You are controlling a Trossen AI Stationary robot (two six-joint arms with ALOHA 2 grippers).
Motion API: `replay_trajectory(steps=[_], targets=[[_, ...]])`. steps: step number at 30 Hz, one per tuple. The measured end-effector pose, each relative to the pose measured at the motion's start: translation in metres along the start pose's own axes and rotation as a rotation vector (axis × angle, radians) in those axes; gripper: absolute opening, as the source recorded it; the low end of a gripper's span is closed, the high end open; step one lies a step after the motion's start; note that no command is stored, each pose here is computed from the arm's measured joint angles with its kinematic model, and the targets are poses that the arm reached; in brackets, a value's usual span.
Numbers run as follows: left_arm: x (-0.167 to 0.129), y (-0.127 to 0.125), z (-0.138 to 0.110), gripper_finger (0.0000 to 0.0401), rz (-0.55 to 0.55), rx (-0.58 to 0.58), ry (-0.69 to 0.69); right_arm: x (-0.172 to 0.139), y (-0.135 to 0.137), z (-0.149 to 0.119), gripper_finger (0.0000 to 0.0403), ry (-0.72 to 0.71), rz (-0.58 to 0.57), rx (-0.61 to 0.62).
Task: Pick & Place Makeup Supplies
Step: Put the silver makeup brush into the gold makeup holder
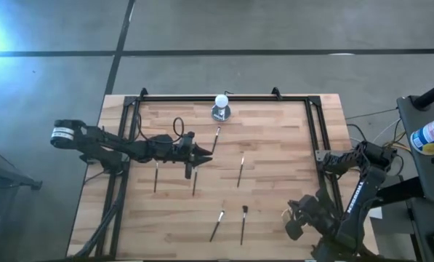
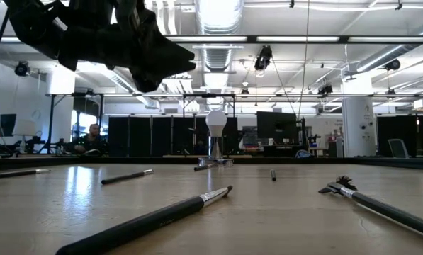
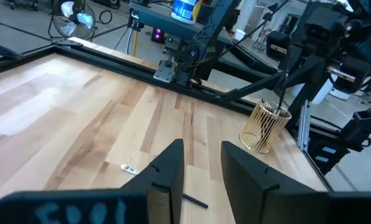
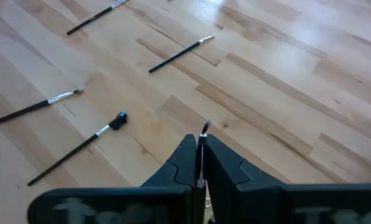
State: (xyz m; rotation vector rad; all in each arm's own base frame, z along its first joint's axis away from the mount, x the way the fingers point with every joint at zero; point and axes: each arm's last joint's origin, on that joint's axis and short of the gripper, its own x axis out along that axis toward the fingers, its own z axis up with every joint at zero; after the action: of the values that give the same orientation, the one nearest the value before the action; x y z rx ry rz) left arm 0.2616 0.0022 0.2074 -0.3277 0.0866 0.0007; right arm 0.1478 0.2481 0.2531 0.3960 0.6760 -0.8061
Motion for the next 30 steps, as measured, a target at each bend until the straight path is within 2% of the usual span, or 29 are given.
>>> replay_trajectory(steps=[10,25,30], targets=[[0.000,0.000,-0.001,0.0099,0.001,0.000,0.006,0.007,-0.003,-0.006,0.0013,-0.004,-0.009,0.000],[0.000,0.000,0.000,0.0099,0.001,0.001,0.005,0.020,-0.008,-0.023,0.0014,0.073,-0.044,0.031],[0.000,0.000,0.000,0.0099,0.001,0.015,0.005,0.020,-0.009,-0.024,0.0043,0.109,-0.066,0.014]])
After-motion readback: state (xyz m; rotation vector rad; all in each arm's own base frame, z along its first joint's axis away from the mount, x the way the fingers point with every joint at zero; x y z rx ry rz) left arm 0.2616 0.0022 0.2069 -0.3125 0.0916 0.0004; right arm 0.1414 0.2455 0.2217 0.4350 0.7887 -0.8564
